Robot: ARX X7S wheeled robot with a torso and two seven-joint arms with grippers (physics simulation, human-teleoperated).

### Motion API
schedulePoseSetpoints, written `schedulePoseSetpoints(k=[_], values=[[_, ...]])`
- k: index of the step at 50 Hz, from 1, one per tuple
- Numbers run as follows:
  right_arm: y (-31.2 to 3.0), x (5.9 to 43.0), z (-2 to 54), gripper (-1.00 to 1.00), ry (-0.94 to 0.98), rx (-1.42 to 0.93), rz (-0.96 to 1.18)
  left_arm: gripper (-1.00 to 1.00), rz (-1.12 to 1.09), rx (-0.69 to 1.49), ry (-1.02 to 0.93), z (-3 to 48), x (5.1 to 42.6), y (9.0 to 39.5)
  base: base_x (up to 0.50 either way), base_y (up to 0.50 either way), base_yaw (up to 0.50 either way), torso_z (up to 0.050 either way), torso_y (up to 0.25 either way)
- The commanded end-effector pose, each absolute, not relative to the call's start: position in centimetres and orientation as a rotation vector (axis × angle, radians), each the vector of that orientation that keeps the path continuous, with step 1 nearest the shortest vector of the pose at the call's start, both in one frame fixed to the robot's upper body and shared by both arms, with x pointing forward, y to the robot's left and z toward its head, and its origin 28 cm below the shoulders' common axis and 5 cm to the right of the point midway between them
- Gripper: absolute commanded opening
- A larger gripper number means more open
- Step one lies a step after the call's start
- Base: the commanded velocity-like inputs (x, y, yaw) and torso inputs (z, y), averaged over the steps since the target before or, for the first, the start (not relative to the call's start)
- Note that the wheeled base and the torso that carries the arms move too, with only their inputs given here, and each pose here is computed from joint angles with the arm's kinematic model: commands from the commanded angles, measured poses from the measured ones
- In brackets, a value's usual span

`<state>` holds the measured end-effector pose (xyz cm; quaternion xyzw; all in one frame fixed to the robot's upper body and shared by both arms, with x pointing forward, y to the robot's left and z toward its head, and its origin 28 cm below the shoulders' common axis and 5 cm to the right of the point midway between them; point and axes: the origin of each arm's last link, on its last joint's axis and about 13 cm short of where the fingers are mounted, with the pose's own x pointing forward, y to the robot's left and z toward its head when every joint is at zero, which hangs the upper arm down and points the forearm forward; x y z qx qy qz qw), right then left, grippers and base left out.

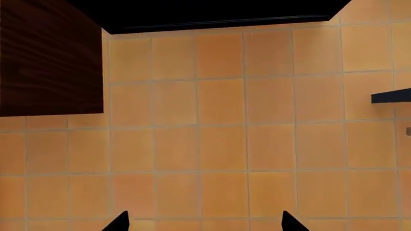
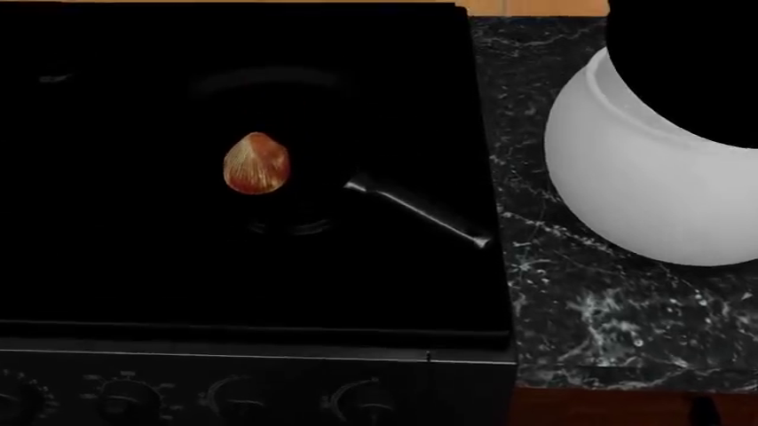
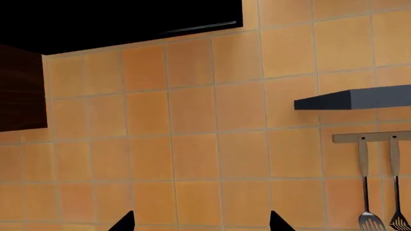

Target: Pick the scallop from the pan and place it in the bowl.

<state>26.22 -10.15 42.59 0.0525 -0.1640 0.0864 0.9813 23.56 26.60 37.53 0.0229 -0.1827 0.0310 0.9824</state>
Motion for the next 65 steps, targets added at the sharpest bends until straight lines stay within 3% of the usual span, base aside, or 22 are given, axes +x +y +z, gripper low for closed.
schedulePoseSetpoints(k=[1,31,43,54,65], values=[[-10.1,26.9,42.1,1.0,-0.312,0.107,0.177,1.0,0.06,0.041,-0.36,37.2,24.1,26.7,0.43,0.0,0.0,0.0,0.0],[-9.9,27.1,41.1,1.0,-0.289,0.099,0.199,1.0,0.053,0.033,-0.352,36.6,24.4,26.8,0.49,0.0,0.0,0.0,0.001],[-9.5,27.0,40.7,1.0,-0.27,0.076,0.217,1.0,0.059,0.031,-0.344,36.3,24.6,27.1,0.08,0.0,0.0,0.0,0.001],[-6.2,23.3,40.5,1.0,-0.145,0.043,0.417,1.0,0.067,0.025,-0.349,36.3,24.4,27.3,0.0,0.0,0.0,0.0,0.0],[-2.4,22.4,39.4,1.0,-0.014,-0.003,0.632,1.0,0.09,0.02,-0.348,36.3,24.0,27.7,0.0,0.0,0.0,0.0,0.0]])
